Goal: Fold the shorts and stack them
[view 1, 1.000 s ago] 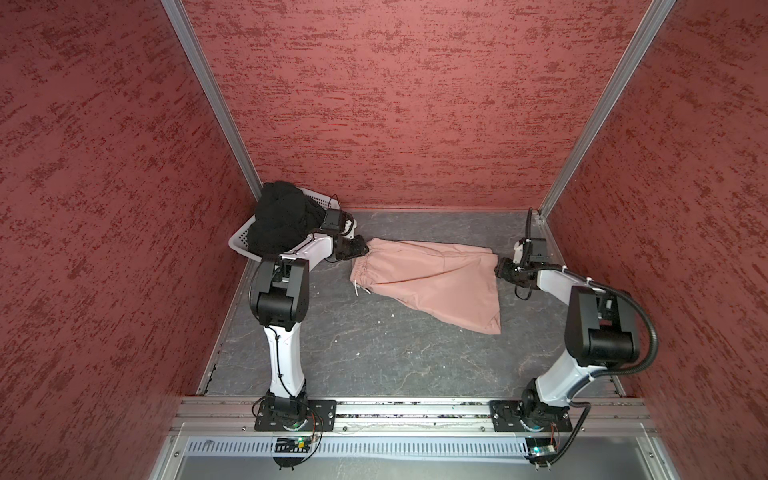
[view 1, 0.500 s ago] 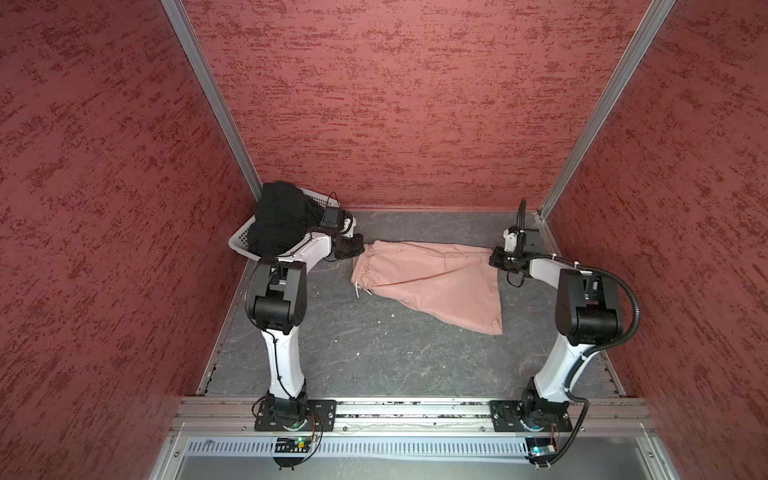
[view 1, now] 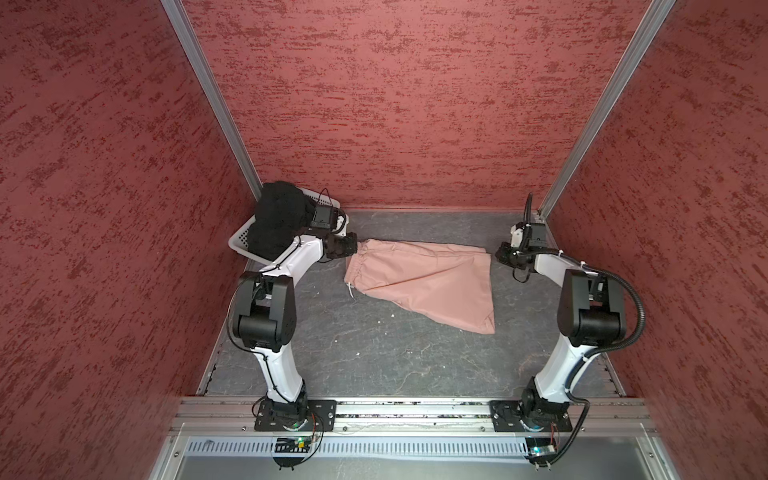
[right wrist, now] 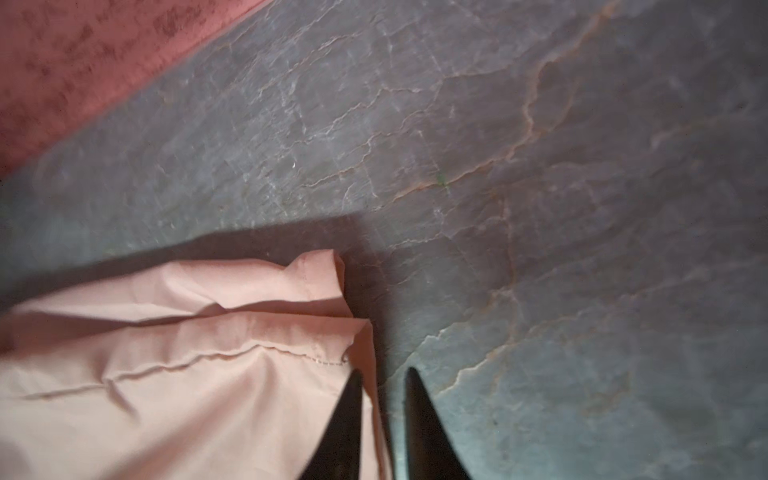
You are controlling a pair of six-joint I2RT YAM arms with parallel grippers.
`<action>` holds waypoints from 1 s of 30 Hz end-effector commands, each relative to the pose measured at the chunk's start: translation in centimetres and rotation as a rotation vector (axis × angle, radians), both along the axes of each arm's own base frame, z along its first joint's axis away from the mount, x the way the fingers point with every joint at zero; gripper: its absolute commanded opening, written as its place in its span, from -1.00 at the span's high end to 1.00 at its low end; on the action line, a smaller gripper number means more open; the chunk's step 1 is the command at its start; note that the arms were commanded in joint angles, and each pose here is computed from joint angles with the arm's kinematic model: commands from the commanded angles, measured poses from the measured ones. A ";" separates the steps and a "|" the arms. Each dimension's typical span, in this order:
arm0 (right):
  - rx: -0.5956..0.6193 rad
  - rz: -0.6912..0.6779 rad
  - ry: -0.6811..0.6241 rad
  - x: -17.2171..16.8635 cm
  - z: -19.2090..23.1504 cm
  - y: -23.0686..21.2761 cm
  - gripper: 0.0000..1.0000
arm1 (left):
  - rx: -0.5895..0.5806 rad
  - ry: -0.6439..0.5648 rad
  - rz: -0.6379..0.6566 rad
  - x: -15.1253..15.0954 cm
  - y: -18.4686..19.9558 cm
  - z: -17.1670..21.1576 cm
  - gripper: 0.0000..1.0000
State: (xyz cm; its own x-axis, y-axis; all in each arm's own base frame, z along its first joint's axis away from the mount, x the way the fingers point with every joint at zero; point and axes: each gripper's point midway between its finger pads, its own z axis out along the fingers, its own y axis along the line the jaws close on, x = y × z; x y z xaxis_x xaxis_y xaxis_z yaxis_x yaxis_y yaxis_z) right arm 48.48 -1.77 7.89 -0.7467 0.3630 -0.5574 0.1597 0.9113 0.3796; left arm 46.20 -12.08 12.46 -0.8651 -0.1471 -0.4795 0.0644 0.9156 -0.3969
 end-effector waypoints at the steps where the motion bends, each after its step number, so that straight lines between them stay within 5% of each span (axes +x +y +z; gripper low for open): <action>1: 0.038 0.043 0.010 0.4 -0.4 0.7 0.08 | 0.025 0.000 0.028 -0.5 0.8 0.5 1.00; 13: 0.129 0.106 0.001 1.7 -2.1 3.5 -0.01 | 0.013 -0.008 0.015 -0.3 0.5 -0.1 1.00; 17: 0.125 0.103 -0.007 2.4 -2.1 3.6 0.39 | 0.014 -0.013 0.010 -0.5 0.5 0.0 1.00; 20: 0.154 0.114 -0.041 3.0 -1.2 4.1 1.00 | 0.020 -0.012 0.009 -0.7 0.6 0.0 1.00; 30: 0.071 0.074 -0.077 2.6 2.8 2.7 1.00 | 0.074 -0.013 0.030 -1.8 2.0 0.9 1.00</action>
